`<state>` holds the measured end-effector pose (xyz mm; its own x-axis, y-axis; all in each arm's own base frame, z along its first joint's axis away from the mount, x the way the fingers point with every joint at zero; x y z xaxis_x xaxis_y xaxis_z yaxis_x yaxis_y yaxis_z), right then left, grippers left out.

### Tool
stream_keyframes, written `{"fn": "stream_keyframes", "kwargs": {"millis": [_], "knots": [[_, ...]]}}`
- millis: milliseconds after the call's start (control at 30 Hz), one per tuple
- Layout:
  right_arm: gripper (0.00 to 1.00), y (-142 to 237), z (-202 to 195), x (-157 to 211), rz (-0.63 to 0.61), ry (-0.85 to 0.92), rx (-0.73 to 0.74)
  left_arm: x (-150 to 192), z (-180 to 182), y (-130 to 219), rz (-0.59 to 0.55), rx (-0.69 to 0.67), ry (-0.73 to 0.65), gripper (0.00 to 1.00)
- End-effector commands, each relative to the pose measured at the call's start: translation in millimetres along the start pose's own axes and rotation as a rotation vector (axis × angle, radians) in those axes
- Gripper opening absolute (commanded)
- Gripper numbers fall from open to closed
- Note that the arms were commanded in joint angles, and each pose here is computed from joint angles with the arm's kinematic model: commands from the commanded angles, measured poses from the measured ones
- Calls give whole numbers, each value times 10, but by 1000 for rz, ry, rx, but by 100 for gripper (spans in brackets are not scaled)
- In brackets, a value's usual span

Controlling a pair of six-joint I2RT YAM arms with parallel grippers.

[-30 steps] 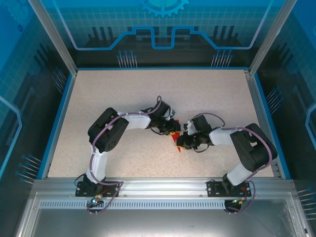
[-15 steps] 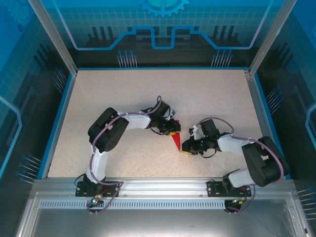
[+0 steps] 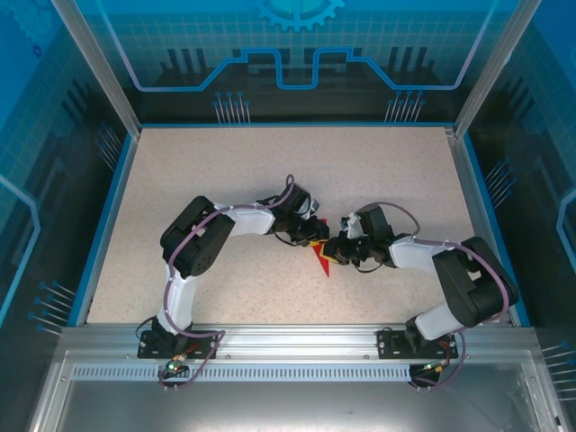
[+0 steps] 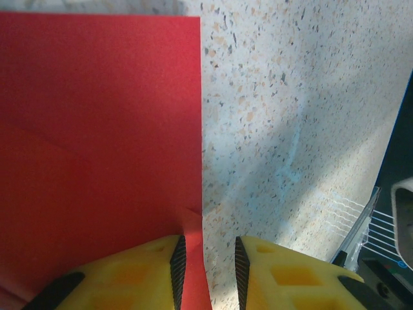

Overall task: Fold a paper plane with a square sheet of paper (pick it up from the middle)
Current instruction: Fold the wing for the fifth time at the center of the table.

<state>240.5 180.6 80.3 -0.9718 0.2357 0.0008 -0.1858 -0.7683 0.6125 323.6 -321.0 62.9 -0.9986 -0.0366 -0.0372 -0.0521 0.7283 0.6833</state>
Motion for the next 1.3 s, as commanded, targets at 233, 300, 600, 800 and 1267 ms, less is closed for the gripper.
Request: {"fn": "stream_keyframes", "kwargs": {"millis": [233,300,600,800,1267], "knots": [[7,-196,-381,33,1,-83,175,108,195,-90,60,-58,44,31],[6,-172,-516,98,15,-95,248,83,116,-42,54,-49,15,32],[3,-189,-773,232,74,-132,324,-127,-369,484,-85,-71,-174,42],[3,-199,-771,220,80,-136,326,-39,-264,548,-138,-65,-152,30],[3,-193,-831,260,86,-153,337,-60,-48,265,-118,-24,-134,20]]}}
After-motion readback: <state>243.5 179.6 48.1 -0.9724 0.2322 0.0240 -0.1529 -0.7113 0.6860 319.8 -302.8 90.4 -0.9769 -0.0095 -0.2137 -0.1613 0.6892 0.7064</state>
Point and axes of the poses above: each hand's point on the last joint's axis, 136 mm out from that joint toward the fingers, its own y axis back along the fingers, its own z axis along the line the jaws close on, x = y × z, the point moved 6 cm from there along y, back along the fingers, and after that the axes turned 1 degree about -y, right-handed, at the moved point
